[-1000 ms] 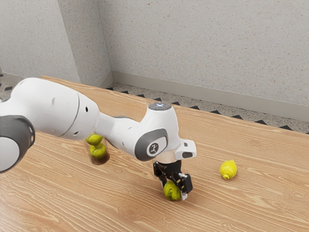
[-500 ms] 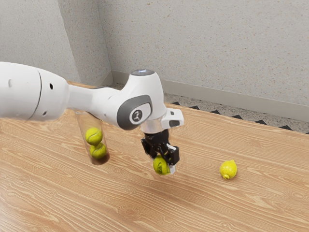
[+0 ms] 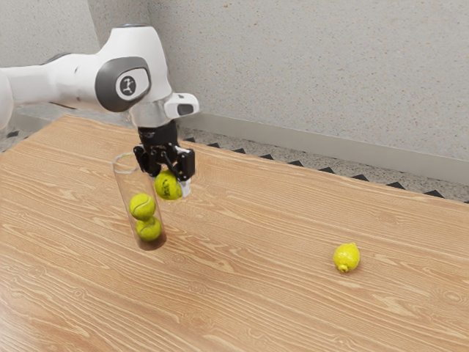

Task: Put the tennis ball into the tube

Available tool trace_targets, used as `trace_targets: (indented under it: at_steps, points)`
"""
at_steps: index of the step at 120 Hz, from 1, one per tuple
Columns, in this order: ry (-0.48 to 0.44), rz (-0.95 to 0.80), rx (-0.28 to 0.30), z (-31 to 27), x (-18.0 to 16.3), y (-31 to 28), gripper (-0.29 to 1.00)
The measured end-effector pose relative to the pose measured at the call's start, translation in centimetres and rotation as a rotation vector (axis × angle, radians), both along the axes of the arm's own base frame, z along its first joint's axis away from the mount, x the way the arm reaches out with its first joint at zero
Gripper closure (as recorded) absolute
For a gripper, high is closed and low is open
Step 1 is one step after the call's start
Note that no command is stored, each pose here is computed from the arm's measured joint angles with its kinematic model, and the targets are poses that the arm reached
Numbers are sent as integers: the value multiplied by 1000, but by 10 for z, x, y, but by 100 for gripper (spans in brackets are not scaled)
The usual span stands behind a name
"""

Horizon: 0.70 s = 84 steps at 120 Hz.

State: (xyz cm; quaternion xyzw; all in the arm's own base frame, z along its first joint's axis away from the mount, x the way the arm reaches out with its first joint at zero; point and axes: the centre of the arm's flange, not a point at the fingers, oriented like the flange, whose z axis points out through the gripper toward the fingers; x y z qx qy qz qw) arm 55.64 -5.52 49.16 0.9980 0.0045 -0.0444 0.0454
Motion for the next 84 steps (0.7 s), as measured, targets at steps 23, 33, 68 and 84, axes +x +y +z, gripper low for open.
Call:
trace_targets:
  at_steps: [23,33,68,84]
  points:
    - [13,79,41,31,4,59,34]
    - [12,113,58,43,5,83,34]
    - [11,135,92,55,26,101,34]
    - [19,162,102,55,25,118,34]
